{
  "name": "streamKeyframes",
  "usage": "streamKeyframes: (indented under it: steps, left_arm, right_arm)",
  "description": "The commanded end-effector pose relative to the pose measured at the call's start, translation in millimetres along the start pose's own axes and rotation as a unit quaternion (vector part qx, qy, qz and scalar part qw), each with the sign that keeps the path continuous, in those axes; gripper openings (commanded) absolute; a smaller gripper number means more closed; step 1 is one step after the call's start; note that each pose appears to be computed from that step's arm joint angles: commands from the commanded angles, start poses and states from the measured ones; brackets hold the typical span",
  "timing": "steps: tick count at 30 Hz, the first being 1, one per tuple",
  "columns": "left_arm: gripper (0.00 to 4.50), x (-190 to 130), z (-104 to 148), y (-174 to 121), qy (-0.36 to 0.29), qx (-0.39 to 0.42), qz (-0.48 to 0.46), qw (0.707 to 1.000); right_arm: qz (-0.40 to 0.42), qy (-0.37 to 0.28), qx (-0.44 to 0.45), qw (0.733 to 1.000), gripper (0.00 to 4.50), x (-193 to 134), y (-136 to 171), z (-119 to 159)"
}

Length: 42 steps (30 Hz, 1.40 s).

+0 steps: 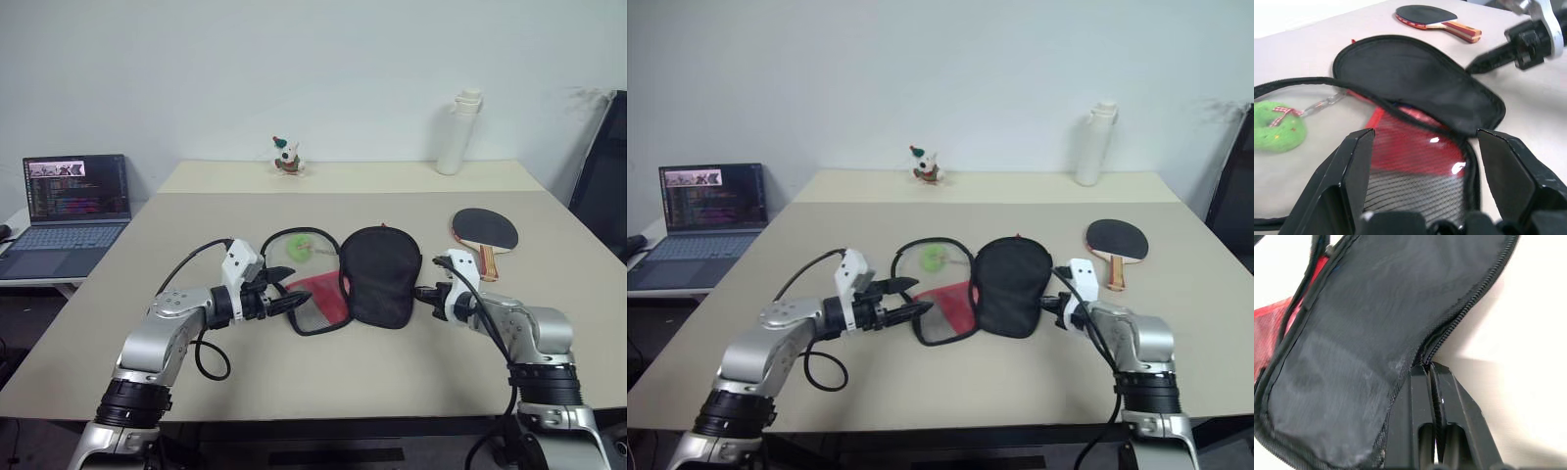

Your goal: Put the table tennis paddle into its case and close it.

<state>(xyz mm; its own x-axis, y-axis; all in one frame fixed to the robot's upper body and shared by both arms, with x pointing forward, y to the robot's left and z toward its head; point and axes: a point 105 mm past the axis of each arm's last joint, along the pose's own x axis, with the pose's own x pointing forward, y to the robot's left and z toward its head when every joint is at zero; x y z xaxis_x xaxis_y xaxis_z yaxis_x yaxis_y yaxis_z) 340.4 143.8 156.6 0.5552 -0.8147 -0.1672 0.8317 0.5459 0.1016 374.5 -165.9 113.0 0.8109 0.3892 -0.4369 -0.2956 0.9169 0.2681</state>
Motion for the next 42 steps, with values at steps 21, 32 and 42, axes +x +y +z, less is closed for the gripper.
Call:
streamKeyframes:
  steps: [21,32,42]
  left_arm:
    - [3.63,2.8,10.8,-3.1,-0.019,0.022,-0.007,1.000]
    - [3.63,5.9,38.7,-11.3,-0.031,0.040,-0.077,0.996]
    - [3.63,1.3,39.1,-7.1,-0.026,0.051,-0.064,0.996]
  right_arm:
    - [-0.101,-0.114,-0.094,0.984,3.64,-39.3,-49.7,75.8]
    - [-0.255,-0.106,-0.058,0.959,4.43,-2.3,-117.8,86.8]
    - [-0.277,-0.061,-0.067,0.957,4.43,4.2,-133.7,61.0]
